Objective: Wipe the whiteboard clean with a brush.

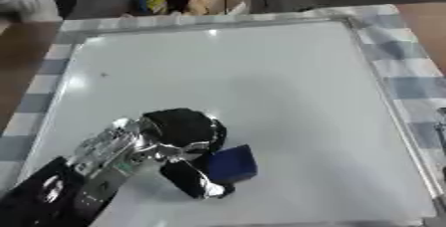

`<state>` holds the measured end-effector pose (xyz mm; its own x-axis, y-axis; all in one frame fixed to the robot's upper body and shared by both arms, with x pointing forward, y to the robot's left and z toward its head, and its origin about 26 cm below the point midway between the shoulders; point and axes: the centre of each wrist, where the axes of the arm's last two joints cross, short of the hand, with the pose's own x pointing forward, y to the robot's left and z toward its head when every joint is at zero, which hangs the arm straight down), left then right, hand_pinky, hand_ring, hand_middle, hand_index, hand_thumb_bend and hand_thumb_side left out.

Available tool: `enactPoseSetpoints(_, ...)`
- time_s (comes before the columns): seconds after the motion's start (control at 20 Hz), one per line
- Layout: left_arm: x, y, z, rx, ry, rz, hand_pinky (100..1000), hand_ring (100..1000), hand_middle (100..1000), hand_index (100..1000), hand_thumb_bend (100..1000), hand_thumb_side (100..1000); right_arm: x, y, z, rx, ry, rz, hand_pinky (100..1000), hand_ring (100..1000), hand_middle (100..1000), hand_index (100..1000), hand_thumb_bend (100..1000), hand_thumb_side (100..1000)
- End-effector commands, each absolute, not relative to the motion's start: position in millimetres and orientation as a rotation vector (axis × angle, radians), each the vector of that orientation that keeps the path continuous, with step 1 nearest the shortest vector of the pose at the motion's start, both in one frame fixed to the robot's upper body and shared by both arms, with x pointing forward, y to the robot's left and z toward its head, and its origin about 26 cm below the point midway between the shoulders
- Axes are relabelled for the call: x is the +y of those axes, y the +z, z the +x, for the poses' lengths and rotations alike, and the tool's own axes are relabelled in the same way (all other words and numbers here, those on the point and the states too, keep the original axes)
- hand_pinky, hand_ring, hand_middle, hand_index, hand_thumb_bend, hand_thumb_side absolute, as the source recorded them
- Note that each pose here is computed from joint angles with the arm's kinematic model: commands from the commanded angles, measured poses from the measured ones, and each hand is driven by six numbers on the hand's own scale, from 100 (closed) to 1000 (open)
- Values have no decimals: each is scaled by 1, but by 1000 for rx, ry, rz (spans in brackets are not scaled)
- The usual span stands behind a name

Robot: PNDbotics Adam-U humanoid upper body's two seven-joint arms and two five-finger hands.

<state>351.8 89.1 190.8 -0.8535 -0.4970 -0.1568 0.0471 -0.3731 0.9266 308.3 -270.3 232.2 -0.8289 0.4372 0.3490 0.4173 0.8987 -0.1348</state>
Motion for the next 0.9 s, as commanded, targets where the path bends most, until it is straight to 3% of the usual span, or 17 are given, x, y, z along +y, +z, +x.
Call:
enactPoseSetpoints(0.05, 88, 194, 351, -1545, -2285, 643, 454, 612, 652, 289, 327, 757, -269, 239, 306, -2717, 79, -619, 754, 843, 715, 800, 100, 885)
enactPoseSetpoints(0.55, 88, 186, 354, -1547, -2288, 676, 409, 585, 631, 282, 233, 689, -269, 239, 306, -2718, 76, -615, 755, 844, 714, 800, 100, 886)
enactPoseSetpoints(0.9, 87, 186, 353, -1574, -2264, 648, 380, 564, 641, 265, 215, 657, -269, 239, 306, -2716, 76, -611, 755, 844, 713, 799, 100, 887)
